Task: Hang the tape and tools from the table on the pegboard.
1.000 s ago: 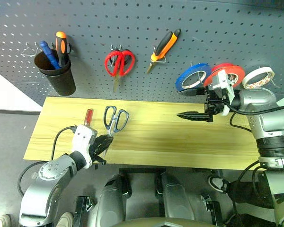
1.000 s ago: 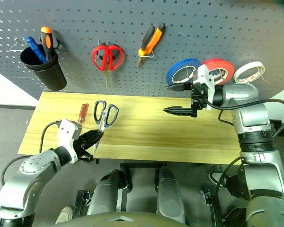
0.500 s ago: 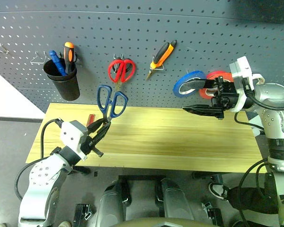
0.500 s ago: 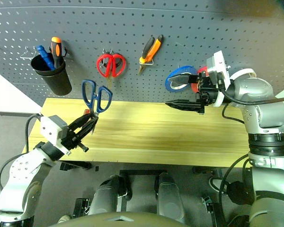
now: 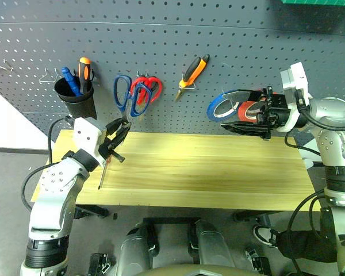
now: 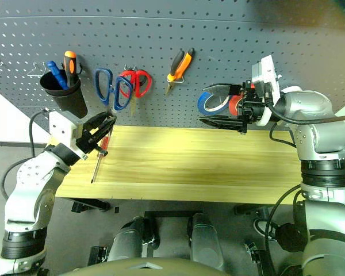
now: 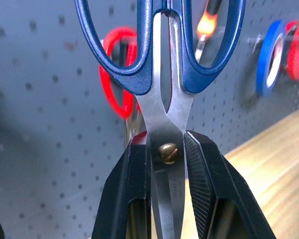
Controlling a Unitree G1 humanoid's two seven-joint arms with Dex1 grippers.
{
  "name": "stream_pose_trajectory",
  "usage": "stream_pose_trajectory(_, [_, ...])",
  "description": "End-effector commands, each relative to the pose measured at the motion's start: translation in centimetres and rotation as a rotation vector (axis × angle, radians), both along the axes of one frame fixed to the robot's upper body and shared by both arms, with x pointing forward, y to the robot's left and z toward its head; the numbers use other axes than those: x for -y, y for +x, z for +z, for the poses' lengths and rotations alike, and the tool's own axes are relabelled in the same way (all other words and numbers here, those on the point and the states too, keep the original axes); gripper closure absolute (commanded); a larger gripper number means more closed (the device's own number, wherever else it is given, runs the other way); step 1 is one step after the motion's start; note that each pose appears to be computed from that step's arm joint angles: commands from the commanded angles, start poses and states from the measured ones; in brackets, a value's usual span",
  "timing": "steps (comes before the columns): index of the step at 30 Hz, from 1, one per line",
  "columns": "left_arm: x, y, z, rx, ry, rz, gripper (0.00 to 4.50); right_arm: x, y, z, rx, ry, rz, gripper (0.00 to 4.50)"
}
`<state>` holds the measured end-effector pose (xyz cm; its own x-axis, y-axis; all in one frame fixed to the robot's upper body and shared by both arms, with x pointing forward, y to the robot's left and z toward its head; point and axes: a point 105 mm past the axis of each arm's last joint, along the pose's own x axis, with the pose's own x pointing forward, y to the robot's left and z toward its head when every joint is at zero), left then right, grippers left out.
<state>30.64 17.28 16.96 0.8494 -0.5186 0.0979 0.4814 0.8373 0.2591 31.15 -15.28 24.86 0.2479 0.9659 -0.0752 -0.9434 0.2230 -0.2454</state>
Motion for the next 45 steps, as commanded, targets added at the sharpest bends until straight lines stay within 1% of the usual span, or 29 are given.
stream_pose_trajectory(1, [0.6,0.1,-0.1,0.008,0.013,-0.031,3.84,0.1,-0.1,0.9,0.049,0.009,-0.006,0.0])
stream_pose_trajectory(6, [1.6,0.6,-0.1,0.013,0.025,-0.049,3.84,0.5,-0.2,0.7,0.047,0.003,-0.024,0.0])
stream_pose_trajectory(11, [2.6,1.3,0.8,0.049,0.034,-0.064,3.84,0.6,-0.1,0.7,0.052,-0.002,-0.034,0.0])
stream_pose_trajectory(15, [2.7,1.9,1.2,0.031,0.01,-0.043,3.84,0.7,-0.1,0.6,0.058,-0.012,-0.039,0.0])
stream_pose_trajectory(18, [2.8,2.4,1.1,0.014,0.018,-0.028,3.84,0.9,-0.1,0.5,0.064,-0.021,-0.048,0.0])
stream_pose_trajectory(23, [2.3,4.3,0.7,-0.039,0.014,0.034,3.84,0.9,0.0,0.4,0.068,-0.022,-0.055,0.0])
stream_pose_trajectory(28, [3.0,5.8,-0.4,-0.093,0.032,0.033,3.84,0.7,0.3,0.5,0.078,-0.019,-0.061,0.0])
stream_pose_trajectory(31, [3.4,6.8,-0.3,-0.092,0.012,0.051,3.84,0.5,0.4,0.5,0.083,-0.02,-0.062,0.0])
stream_pose_trajectory(33, [3.6,7.3,0.0,-0.077,0.0,0.058,3.12,0.5,0.4,0.5,0.085,-0.02,-0.064,0.0])
stream_pose_trajectory(34, [3.6,7.4,0.2,-0.069,-0.008,0.065,2.91,0.5,0.5,0.5,0.087,-0.021,-0.066,0.0])
stream_pose_trajectory(36, [3.6,7.6,0.3,-0.06,-0.016,0.073,2.23,0.5,0.5,0.4,0.089,-0.023,-0.068,0.0])
stream_pose_trajectory(38, [3.4,7.5,0.5,-0.04,-0.005,0.088,1.63,0.6,0.4,0.4,0.092,-0.026,-0.071,0.0])
stream_pose_trajectory(41, [3.1,7.3,0.8,-0.016,-0.013,0.109,0.59,0.6,0.4,0.4,0.094,-0.028,-0.072,0.0])
stream_pose_trajectory(42, [3.0,6.9,1.0,-0.006,-0.017,0.103,0.25,0.6,0.3,0.4,0.093,-0.029,-0.071,0.0])
stream_pose_trajectory(43, [2.9,6.6,1.3,0.001,-0.025,0.102,0.03,0.6,0.2,0.3,0.092,-0.031,-0.068,0.0])
stream_pose_trajectory(45, [2.5,5.6,1.5,-0.001,-0.042,0.091,0.03,0.4,0.0,0.2,0.083,-0.033,-0.054,0.0])
